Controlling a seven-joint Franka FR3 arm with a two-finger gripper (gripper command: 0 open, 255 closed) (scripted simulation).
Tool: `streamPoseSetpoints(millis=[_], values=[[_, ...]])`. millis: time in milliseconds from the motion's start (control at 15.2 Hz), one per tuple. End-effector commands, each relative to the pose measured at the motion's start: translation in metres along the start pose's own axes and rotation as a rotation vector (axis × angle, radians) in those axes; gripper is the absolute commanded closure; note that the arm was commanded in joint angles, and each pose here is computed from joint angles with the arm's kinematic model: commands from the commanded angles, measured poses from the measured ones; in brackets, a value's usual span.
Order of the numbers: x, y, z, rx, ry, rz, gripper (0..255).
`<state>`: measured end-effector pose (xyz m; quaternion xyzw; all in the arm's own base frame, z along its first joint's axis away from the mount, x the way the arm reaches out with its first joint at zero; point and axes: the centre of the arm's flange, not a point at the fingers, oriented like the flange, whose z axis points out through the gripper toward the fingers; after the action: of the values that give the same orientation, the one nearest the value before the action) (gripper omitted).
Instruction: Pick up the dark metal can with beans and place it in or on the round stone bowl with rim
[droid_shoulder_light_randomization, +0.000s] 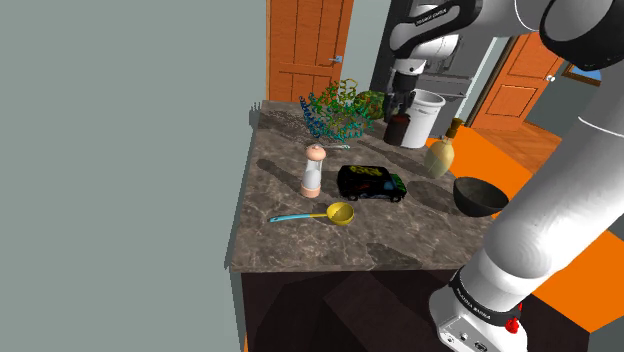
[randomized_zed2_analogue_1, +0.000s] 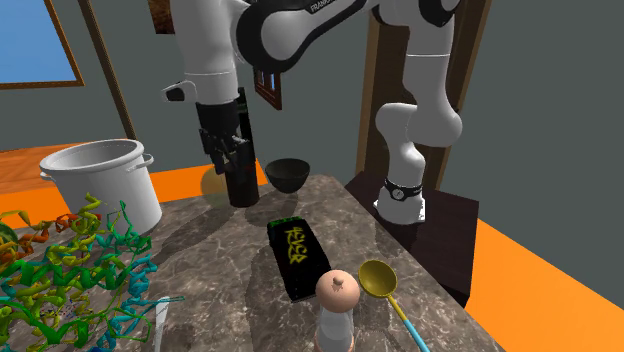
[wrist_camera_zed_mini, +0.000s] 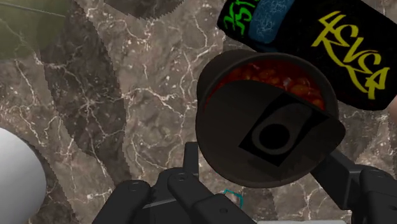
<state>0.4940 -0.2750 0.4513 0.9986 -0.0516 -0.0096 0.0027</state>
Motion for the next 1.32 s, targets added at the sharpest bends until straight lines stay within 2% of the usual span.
streamPoseSetpoints(millis=[0, 1254], values=[[-0.025, 0.01, -0.002, 0.0, 0.0, -0.001, 255], [-0.248, 0.123, -0.009, 0.0, 0.0, -0.001, 255]])
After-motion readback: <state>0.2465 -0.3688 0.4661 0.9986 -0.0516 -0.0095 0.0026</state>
